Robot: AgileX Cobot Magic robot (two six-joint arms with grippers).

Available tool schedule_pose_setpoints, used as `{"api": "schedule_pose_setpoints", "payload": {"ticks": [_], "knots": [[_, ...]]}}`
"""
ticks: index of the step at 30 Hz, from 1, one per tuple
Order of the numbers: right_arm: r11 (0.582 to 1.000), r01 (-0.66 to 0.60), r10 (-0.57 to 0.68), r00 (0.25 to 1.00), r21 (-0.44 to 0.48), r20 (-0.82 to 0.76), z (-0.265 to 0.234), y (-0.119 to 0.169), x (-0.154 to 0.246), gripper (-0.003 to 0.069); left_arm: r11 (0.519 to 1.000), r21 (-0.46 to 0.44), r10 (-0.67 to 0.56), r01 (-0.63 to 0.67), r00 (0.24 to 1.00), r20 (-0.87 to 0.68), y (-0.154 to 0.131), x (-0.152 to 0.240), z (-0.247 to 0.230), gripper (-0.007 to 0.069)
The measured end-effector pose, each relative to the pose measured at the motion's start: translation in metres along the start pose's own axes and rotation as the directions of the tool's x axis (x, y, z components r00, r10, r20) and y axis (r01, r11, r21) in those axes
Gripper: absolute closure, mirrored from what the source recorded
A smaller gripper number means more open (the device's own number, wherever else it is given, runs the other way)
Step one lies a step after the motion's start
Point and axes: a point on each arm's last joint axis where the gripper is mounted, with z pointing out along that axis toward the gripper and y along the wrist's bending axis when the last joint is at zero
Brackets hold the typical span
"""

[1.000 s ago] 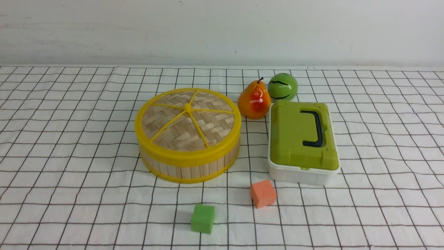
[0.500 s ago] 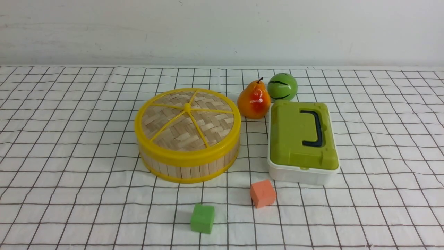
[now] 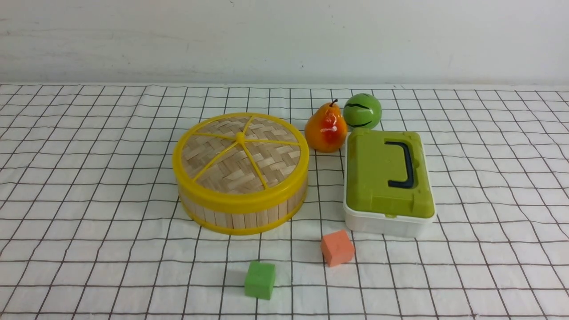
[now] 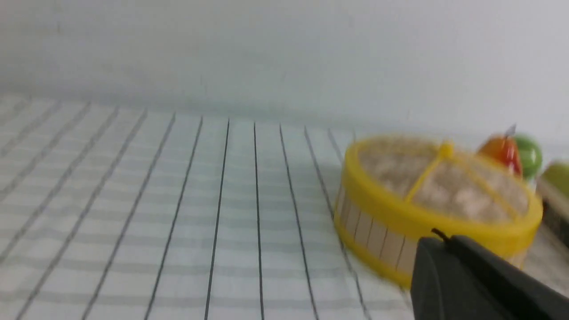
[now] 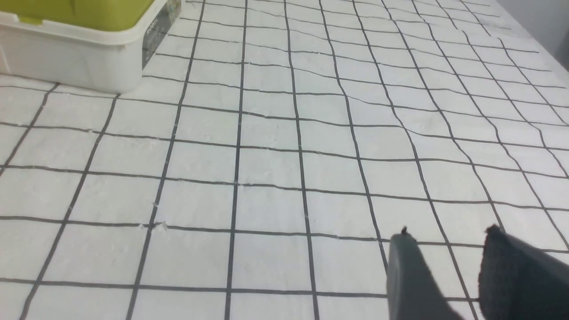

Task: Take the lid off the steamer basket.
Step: Use the left arm to lift the lid of the steamer

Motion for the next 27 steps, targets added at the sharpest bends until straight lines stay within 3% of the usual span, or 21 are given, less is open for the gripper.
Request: {"api": "schedule_pose_setpoints", "payload": {"ticks": [6,9,13,17,21,27], "knots": [[1.000,0.000,0.000,1.000,0.000,0.000,0.000,0.000,0.000,0.0419,0.999,0.028,-0.035,0.029,0.957,0.288,-0.002,-0.026,-0.004,0.0637],[1.000,0.000,0.000,1.000,0.000,0.000,0.000,0.000,0.000,0.0419,0.987,0.080,-0.161,0.141,0.909,0.385,-0.002,-0.036,-0.007,0.0635],[1.000,0.000,0.000,1.000,0.000,0.000,0.000,0.000,0.000,0.0419,0.910,0.214,-0.415,0.356,0.800,0.432,-0.004,-0.061,-0.012,0.0634],[1.000,0.000,0.000,1.000,0.000,0.000,0.000,0.000,0.000,0.0419,0.894,0.199,-0.447,0.401,0.830,0.335,-0.012,-0.103,-0.009,0.0637],[1.000,0.000,0.000,1.000,0.000,0.000,0.000,0.000,0.000,0.0419,0.905,0.030,-0.424,0.424,0.906,0.002,-0.024,-0.151,0.035,0.0637],[1.000,0.000,0.000,1.000,0.000,0.000,0.000,0.000,0.000,0.0419,0.922,-0.131,-0.386,0.363,0.871,-0.305,-0.026,-0.150,0.120,0.0637]]}}
